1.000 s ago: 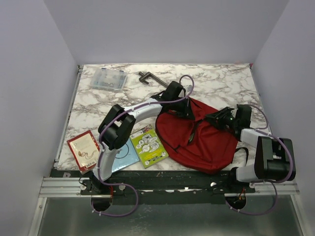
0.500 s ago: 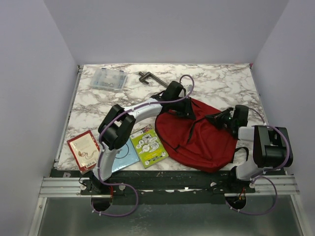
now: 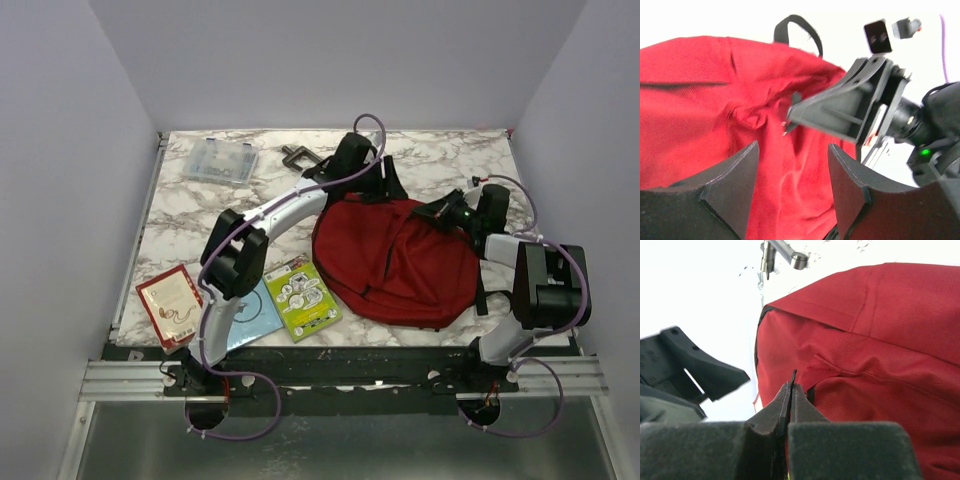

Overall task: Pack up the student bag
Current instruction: Zip the student bag at the center of the board.

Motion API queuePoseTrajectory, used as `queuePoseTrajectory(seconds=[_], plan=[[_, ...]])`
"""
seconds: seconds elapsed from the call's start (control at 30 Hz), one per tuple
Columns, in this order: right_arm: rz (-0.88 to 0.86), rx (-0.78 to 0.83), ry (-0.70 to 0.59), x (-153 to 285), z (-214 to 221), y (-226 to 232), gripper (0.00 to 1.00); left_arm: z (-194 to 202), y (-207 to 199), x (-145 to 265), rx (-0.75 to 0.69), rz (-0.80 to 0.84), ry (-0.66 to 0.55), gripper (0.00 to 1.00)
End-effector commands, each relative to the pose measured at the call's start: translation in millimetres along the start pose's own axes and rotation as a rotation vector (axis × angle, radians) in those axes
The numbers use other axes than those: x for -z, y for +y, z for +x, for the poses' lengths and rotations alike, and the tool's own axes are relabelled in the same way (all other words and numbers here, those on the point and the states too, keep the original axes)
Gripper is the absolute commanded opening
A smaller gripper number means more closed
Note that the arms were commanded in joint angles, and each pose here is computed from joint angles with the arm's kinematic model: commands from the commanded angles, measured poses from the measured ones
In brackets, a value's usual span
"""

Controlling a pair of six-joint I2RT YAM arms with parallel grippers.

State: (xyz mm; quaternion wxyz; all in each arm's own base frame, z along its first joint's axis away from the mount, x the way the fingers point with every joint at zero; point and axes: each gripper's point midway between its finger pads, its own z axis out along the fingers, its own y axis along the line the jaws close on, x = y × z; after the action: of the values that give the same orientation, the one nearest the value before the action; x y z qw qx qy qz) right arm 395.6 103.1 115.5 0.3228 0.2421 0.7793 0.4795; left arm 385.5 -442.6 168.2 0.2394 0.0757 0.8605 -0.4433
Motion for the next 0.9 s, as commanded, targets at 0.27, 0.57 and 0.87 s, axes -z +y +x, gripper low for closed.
queuePoseTrajectory(seconds=[0.27, 0.57, 0.87], plan=[[-0.066, 0.135, 0.030, 4, 2, 27, 0.00, 1, 18, -46, 0.181, -0.086, -0.003, 0.54], [-0.059, 0.134, 0.027, 10, 14, 23, 0.01, 2, 33, -47, 0.263, -0.174, -0.024, 0.43], [-0.075, 0.159, 0.032, 11, 15, 30, 0.01, 14, 30, -72, 0.256, -0.131, 0.033, 0.51]])
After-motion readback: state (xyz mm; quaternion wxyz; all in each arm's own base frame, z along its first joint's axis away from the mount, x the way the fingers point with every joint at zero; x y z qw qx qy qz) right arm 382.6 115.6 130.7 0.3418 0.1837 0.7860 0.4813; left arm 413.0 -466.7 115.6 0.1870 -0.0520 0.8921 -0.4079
